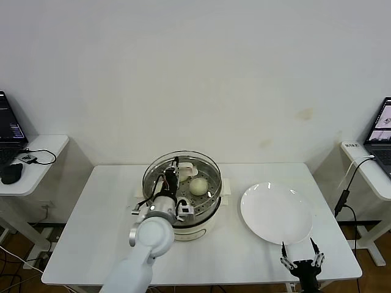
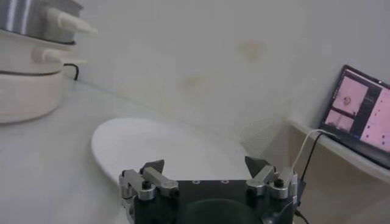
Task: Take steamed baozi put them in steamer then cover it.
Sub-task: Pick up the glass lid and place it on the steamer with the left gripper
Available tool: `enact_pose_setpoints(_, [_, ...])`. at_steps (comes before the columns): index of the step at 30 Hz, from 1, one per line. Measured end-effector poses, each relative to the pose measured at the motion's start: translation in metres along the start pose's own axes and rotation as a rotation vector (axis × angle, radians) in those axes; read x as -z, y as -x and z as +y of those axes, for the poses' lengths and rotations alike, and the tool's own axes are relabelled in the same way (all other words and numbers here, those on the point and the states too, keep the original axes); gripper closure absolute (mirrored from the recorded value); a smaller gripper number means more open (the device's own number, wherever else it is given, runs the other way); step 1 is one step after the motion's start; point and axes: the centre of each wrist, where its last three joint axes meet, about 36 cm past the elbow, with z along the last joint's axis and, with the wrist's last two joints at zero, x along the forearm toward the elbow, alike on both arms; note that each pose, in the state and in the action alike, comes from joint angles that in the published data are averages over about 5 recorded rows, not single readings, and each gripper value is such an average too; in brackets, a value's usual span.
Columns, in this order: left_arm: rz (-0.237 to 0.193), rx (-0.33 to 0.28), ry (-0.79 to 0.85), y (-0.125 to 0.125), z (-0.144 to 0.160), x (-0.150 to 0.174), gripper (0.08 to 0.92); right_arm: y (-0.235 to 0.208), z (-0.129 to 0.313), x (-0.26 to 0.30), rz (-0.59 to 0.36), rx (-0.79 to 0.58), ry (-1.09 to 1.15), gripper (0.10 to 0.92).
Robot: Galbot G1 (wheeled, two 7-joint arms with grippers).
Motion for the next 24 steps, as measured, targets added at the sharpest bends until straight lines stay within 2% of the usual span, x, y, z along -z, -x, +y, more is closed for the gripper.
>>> enact_pose_setpoints(24, [0.029,-0.025,0.020,-0.001,-0.020,0.012,0.856,-0.004,0.011,-0.010,0.018,0.021,-0.002,0.199])
